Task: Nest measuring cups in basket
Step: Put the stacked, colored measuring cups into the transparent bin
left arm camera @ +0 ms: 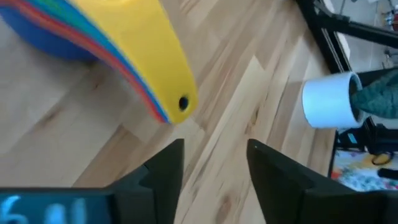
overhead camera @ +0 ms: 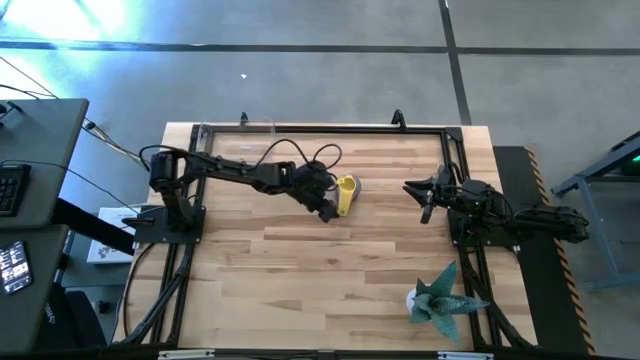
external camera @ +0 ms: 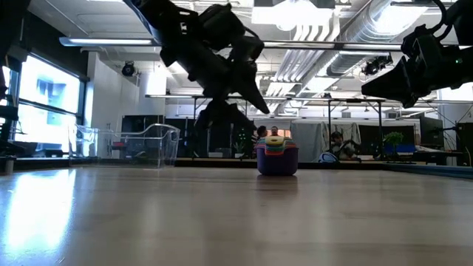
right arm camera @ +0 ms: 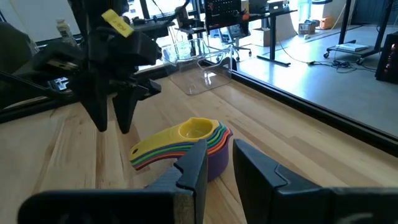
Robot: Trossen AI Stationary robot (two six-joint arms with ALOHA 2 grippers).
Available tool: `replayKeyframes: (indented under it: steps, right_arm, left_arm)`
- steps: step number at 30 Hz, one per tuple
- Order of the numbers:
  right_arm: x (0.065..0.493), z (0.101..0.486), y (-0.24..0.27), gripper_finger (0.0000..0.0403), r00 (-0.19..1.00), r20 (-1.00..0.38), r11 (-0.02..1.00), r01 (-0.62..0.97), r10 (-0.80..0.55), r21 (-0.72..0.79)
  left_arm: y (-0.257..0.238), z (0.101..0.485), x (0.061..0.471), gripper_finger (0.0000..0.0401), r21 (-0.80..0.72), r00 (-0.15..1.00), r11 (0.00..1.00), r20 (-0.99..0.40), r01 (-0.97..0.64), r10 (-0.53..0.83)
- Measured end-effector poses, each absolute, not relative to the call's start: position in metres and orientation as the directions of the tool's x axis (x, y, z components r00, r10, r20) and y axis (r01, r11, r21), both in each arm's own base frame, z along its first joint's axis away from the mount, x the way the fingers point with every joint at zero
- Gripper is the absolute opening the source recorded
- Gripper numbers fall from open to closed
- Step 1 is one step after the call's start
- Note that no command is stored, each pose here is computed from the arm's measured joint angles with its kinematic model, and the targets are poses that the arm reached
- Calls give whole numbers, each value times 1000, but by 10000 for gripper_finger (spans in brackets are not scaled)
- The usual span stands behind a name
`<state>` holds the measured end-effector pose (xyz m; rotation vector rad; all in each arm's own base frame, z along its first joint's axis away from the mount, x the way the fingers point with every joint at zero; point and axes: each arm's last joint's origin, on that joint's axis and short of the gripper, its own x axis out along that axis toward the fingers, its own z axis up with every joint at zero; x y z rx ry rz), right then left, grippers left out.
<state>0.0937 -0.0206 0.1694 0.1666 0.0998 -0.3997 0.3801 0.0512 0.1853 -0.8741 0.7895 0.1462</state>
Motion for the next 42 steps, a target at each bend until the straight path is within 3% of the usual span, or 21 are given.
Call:
replayKeyframes:
  steps: [8,19,42]
  right_arm:
    - [94,169,-21,69,916,-130,907,395,-379,143]
    - [94,169,-21,69,916,-130,908,395,-379,141]
    - [94,169,-21,69,916,-129,908,395,-379,141]
  left_arm:
    - [67,176,372,224,-710,781,609,-583,-354,-226]
    - [79,161,360,267,-784,847,538,-484,-308,-220]
    - [83,146,367,274,-769,860,520,-497,-372,-118]
